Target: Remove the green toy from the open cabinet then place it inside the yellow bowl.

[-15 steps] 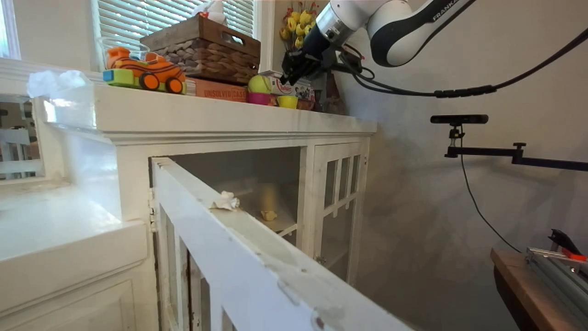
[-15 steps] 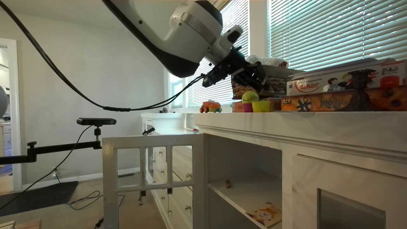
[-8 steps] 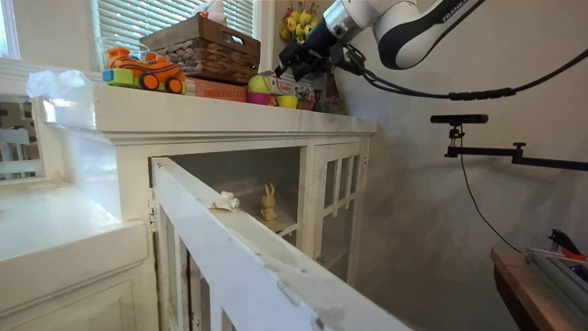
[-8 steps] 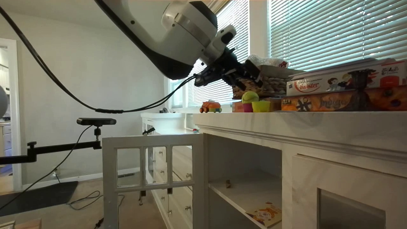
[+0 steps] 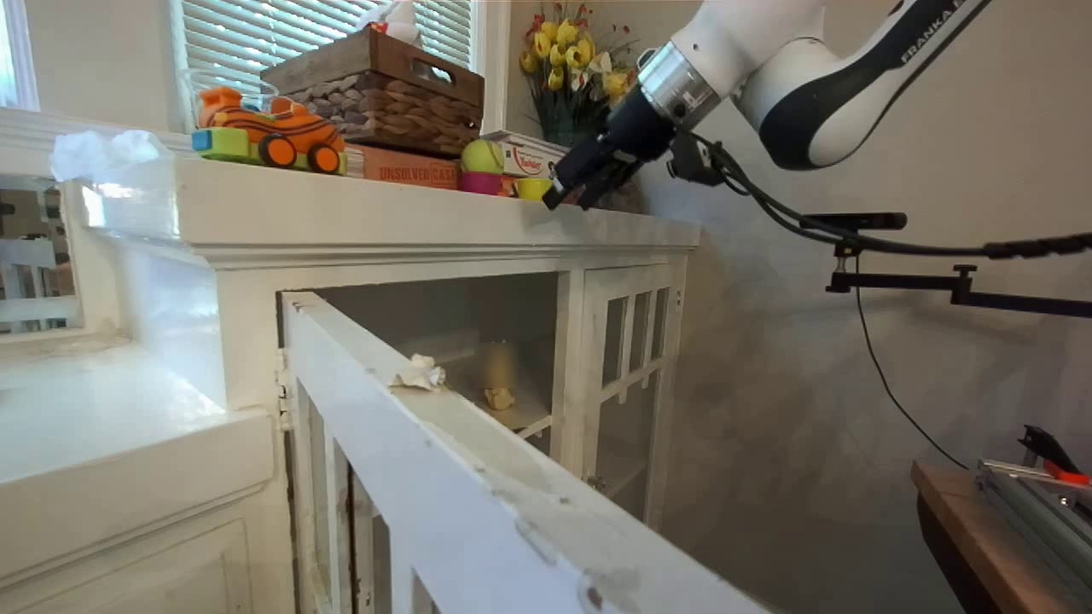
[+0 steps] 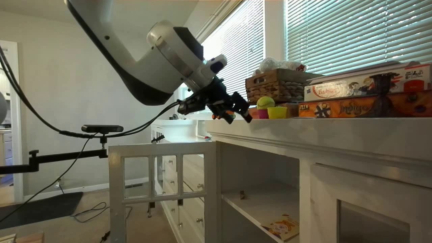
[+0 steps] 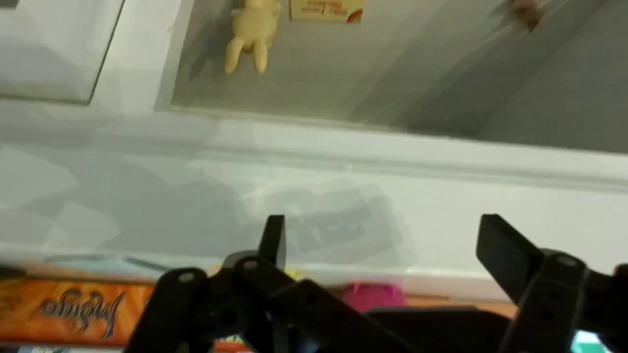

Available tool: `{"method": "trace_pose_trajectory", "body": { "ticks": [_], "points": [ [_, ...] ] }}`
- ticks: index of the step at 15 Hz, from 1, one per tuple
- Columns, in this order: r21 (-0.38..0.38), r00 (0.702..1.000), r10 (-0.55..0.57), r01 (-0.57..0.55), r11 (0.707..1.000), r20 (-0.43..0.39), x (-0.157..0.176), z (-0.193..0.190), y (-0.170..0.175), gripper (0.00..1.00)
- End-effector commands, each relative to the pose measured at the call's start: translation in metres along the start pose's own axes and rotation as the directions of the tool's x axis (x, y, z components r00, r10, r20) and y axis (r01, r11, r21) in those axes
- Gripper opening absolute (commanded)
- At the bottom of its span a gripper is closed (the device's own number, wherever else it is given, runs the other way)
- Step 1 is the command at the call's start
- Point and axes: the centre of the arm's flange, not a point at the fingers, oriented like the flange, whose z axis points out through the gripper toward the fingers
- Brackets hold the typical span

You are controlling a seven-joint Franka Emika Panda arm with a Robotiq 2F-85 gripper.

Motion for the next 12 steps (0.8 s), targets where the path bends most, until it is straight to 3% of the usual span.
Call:
{"method": "trace_pose_trajectory", "body": {
  "ticks": [1, 6, 9, 10, 12],
  "points": [
    [0.071, 0.993, -0.033, 0.025, 0.997, 0.113, -0.009, -0.048, 0.006, 1.0],
    [0.077, 0.983, -0.044, 0.031, 0.997, 0.179, -0.041, -0.044, 0.002, 1.0],
    [0.044, 0.987, -0.029, 0.022, 0.999, 0.159, -0.045, -0.038, 0.005, 1.0],
    [0.056, 0.987, -0.021, 0.012, 0.998, 0.16, -0.087, 0.006, -0.012, 1.0],
    [0.047, 0.988, -0.016, 0.009, 0.999, 0.151, -0.084, 0.004, -0.008, 1.0]
  ]
}}
